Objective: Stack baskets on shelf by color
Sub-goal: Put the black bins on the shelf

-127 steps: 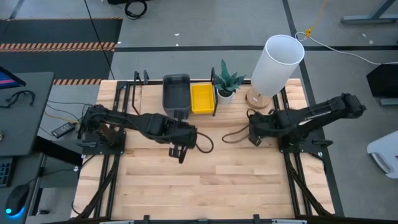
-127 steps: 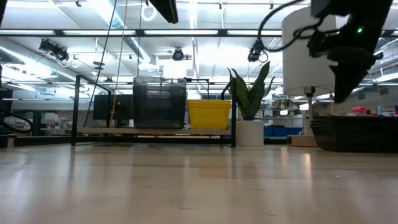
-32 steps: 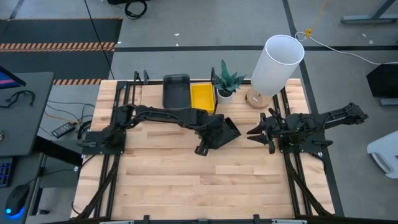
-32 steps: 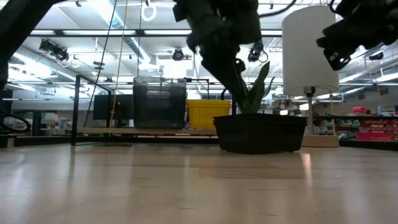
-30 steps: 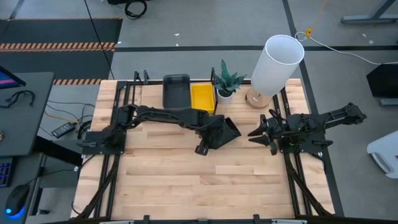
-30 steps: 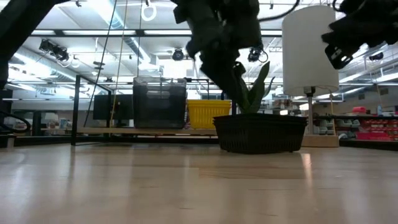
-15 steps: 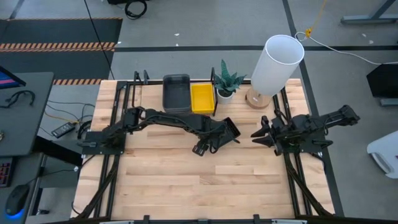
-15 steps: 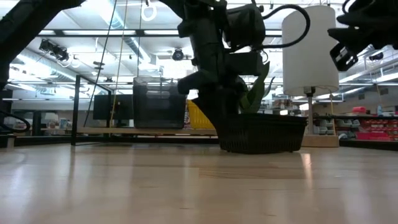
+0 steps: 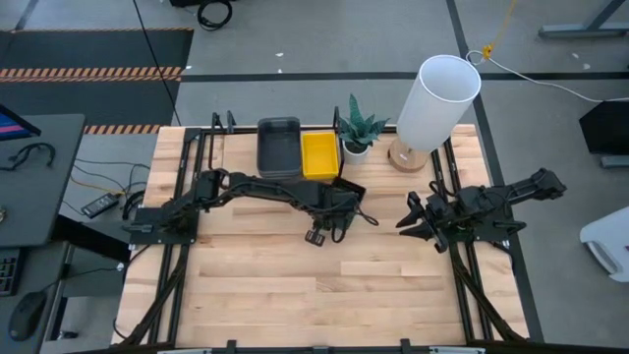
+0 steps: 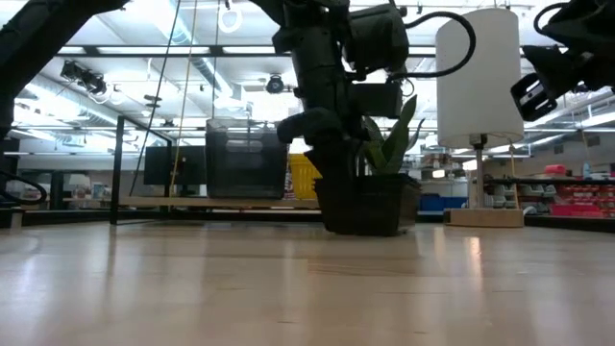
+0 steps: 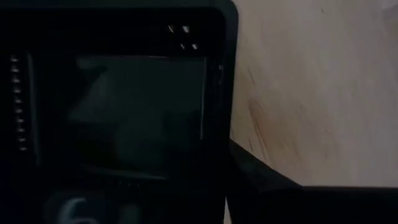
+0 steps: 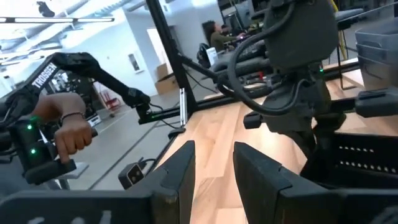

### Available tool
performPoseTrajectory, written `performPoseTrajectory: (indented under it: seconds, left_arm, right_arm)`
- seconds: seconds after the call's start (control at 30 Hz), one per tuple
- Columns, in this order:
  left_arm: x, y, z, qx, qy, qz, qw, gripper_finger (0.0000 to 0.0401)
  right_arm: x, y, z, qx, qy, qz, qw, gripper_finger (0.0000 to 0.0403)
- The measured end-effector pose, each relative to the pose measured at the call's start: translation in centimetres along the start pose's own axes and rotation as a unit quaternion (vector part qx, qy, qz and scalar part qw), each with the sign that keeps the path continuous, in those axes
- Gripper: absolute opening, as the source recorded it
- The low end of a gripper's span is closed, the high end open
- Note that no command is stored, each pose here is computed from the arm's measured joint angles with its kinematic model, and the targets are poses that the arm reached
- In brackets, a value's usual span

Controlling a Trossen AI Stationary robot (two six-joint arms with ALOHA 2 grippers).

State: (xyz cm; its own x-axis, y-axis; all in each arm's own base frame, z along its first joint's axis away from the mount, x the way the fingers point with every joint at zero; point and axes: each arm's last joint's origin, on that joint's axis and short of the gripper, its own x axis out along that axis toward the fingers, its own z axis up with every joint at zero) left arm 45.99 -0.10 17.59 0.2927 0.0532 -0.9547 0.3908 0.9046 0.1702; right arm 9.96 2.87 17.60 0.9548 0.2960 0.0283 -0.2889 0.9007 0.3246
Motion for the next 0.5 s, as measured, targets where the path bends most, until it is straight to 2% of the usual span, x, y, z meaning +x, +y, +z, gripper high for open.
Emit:
performPoseTrajectory:
  seconds: [0.07,0.27,0.5]
  left_arm:
    - [-0.2,-0.2,0.1,-0.004,0.002,0.000,1.000,0.0020]
    - [-1.6,-1.7,0.0,-0.011,0.024,-0.015,1.000,0.0028]
    - [-8.4,-4.9,0.2,-0.040,-0.005,-0.035,0.999,0.0021]
  right_arm:
    - [-0.1,-0.1,-0.3,-0.004,-0.006,0.004,1.000,0.0114]
    - [-0.2,0.0,-0.6,-0.015,0.000,0.024,1.000,0.0114]
    - [-0.3,0.0,-0.5,-0.022,-0.003,0.033,0.999,0.0114]
